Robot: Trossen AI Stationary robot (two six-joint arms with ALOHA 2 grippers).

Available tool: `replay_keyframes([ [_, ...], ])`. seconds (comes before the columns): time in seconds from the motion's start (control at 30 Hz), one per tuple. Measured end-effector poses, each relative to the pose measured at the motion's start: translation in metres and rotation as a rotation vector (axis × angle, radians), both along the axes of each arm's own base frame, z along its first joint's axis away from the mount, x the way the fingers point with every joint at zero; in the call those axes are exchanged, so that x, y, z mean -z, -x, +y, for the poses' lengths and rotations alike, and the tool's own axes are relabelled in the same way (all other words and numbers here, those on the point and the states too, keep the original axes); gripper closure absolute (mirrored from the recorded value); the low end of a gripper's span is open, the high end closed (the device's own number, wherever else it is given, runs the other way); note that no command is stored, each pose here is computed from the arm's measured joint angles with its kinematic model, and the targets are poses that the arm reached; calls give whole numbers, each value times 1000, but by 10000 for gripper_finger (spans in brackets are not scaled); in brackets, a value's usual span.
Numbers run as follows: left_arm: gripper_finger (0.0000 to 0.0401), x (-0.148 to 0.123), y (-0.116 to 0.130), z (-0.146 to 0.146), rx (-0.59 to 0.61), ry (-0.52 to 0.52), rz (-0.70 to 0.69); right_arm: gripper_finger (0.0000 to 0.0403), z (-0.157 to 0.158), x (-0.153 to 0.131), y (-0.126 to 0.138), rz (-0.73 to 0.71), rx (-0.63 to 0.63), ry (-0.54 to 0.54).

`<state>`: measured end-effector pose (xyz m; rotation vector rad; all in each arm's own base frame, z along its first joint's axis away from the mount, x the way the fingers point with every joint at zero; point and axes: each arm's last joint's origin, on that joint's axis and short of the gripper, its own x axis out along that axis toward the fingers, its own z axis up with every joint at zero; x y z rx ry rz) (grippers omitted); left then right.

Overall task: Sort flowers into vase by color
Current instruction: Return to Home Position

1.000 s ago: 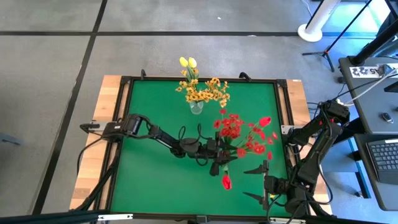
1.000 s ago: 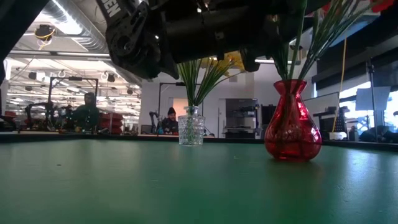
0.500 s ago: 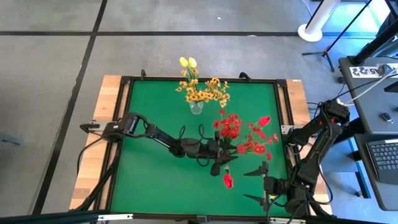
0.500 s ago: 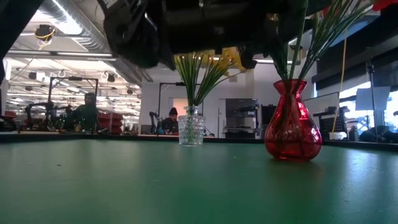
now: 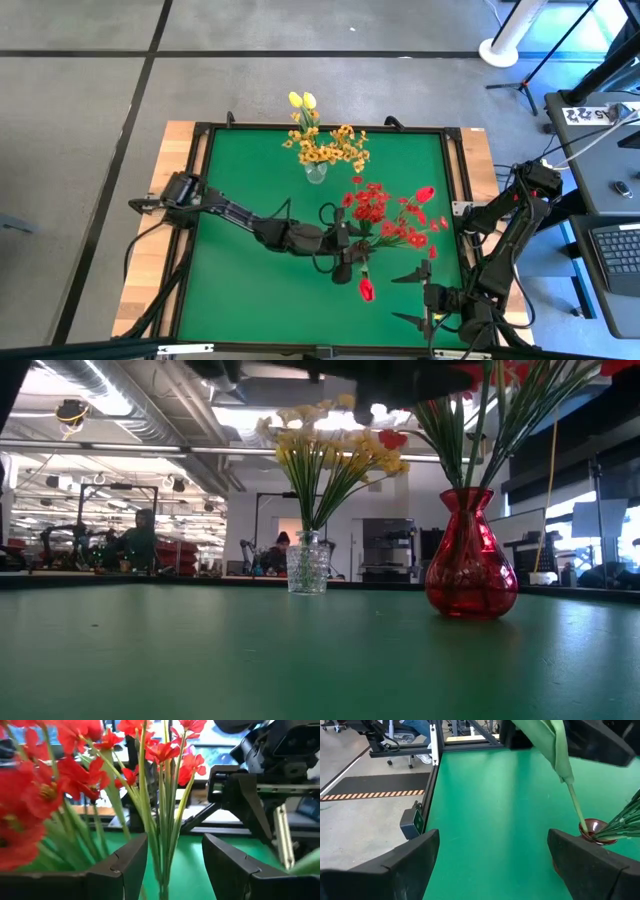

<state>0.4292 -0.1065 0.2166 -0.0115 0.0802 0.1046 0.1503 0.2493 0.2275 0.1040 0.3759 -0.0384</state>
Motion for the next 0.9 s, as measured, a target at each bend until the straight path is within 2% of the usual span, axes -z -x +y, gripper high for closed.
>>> replay_keyframes([
  [0.2,217,-20,19,-15,-75,-74,82,33,1,1,2,18,-29,3],
  [0.4,217,-50,44,-29,-128,-122,104,33,5,-9,21,-52,-48,53],
  [0.53,225,-72,62,-36,-144,-138,103,40,7,-19,35,-74,-94,41],
  [0.7,238,-88,88,-45,-175,-155,86,83,9,-21,47,-58,-158,37],
  [0.9,249,-86,122,-45,-204,-130,67,150,-4,-33,53,-78,-136,69],
])
